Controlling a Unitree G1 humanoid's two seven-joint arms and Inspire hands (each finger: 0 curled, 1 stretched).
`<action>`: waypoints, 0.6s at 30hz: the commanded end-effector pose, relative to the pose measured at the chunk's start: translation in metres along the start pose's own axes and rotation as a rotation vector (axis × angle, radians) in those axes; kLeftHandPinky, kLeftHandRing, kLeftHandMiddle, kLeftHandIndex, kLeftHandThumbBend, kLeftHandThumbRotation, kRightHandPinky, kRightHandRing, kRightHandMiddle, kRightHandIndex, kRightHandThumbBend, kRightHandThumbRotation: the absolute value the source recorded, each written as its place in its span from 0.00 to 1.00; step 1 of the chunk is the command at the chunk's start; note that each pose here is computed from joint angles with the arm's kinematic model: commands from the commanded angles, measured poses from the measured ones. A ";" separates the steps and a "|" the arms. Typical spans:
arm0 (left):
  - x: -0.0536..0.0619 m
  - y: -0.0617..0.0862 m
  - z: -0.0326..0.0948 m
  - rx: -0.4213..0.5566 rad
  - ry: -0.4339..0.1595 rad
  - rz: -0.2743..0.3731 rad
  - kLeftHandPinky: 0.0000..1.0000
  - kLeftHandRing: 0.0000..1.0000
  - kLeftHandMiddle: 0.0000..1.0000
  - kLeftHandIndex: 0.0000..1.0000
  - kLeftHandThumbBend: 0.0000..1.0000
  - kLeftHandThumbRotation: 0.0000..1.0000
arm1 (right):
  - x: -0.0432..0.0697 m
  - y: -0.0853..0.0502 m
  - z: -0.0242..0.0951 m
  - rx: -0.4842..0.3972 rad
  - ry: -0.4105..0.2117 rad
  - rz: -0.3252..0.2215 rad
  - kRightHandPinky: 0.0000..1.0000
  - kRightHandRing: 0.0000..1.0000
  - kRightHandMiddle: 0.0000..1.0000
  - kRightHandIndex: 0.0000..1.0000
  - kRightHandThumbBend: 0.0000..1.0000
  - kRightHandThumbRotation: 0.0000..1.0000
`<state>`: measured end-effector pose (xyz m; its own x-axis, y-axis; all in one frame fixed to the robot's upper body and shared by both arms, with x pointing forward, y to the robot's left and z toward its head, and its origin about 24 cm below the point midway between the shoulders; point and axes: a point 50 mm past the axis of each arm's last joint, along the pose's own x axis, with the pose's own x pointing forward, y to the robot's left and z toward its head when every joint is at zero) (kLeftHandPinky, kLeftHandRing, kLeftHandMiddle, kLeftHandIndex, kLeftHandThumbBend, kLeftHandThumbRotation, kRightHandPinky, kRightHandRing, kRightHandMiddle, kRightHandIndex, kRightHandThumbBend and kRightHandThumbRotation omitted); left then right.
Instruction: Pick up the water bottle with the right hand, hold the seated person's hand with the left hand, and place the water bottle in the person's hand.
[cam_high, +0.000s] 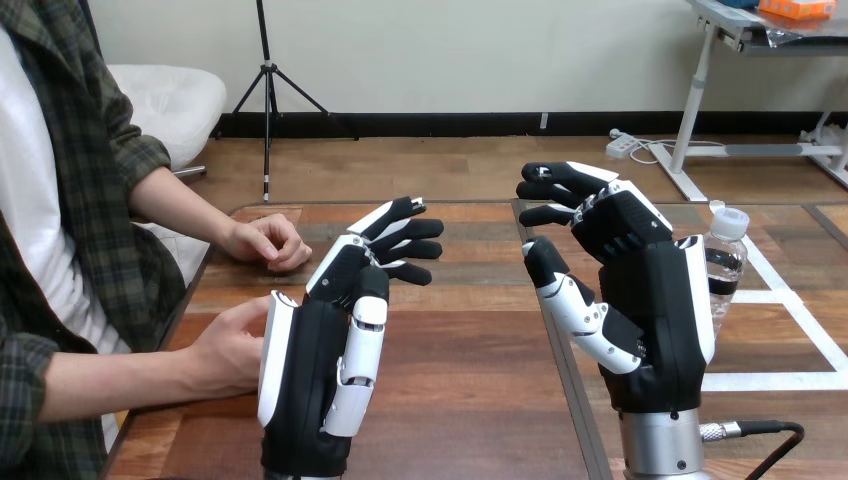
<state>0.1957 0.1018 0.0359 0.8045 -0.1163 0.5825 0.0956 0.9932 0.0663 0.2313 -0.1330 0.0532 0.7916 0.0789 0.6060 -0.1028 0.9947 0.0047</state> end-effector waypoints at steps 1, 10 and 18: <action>0.012 -0.007 0.005 -0.035 -0.056 0.019 0.57 0.68 0.72 0.78 0.20 1.00 | 0.022 0.002 0.010 0.003 -0.101 0.012 0.58 0.68 0.72 0.66 0.55 0.32; 0.012 -0.007 0.006 -0.036 -0.054 0.022 0.57 0.68 0.72 0.78 0.19 1.00 | 0.022 0.002 0.010 0.010 -0.100 0.016 0.58 0.69 0.72 0.66 0.55 0.32; 0.011 -0.007 0.005 -0.034 -0.055 0.019 0.57 0.68 0.73 0.78 0.19 1.00 | 0.022 0.002 0.010 0.015 -0.103 0.022 0.59 0.69 0.72 0.66 0.55 0.32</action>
<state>0.1956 0.1017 0.0358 0.8049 -0.1160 0.5820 0.0957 0.9933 0.0655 0.2313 -0.1330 0.0532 0.7910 0.0823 0.6063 -0.1081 0.9941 0.0061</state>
